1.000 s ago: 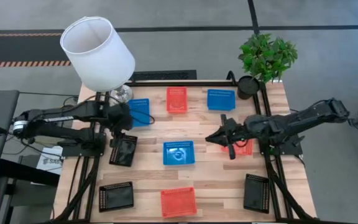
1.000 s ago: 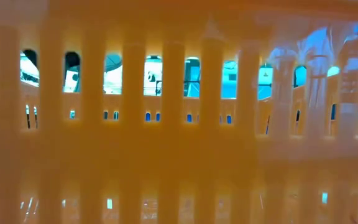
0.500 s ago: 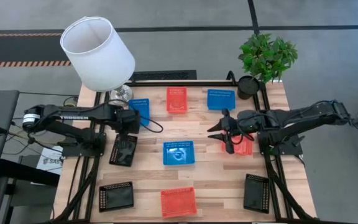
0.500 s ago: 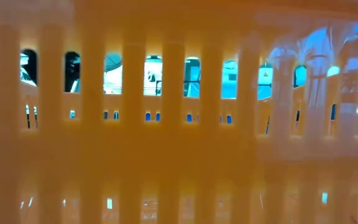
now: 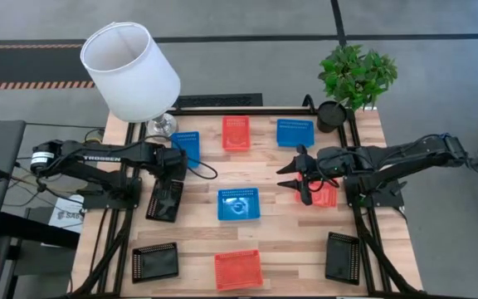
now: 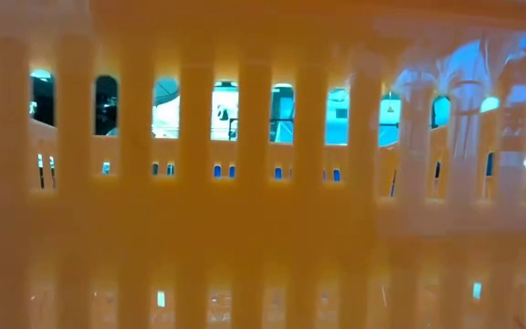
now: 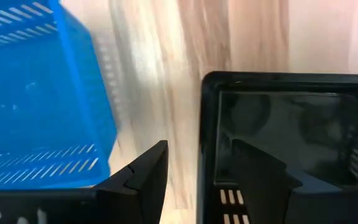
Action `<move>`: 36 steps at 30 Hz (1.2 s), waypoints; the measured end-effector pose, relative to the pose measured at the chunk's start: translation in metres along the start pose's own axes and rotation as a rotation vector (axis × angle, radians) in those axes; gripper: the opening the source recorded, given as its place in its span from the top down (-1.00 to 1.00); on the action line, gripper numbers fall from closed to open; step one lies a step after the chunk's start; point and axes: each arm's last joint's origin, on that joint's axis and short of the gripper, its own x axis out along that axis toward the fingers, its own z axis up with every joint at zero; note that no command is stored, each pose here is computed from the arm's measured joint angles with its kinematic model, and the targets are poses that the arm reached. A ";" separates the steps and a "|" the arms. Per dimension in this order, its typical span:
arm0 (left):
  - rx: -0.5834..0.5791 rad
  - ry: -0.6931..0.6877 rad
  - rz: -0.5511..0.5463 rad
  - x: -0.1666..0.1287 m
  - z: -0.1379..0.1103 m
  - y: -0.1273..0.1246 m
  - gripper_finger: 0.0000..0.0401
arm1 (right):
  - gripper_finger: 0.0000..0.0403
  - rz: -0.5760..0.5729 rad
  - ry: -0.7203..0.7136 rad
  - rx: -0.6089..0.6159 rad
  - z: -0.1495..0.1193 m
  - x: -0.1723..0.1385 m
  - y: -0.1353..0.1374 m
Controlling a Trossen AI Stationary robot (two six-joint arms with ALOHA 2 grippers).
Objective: Stack baskets by color
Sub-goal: Stack the top left black bin on top of the bottom right black bin
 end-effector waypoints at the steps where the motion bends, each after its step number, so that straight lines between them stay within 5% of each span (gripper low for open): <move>1: 0.001 0.008 -0.004 0.001 0.001 0.000 0.18 | 0.03 -0.001 0.001 0.000 0.000 0.000 0.000; 17: 0.006 0.193 -0.060 0.036 0.010 0.002 0.21 | 0.07 0.018 0.017 -0.008 -0.002 0.000 0.003; 27: 0.005 0.192 -0.063 0.036 0.009 0.002 0.93 | 0.14 0.011 0.061 -0.002 -0.006 0.000 0.003; 36: -0.009 0.168 -0.059 0.002 0.030 0.008 1.00 | 0.21 0.010 0.074 0.032 -0.005 -0.003 0.003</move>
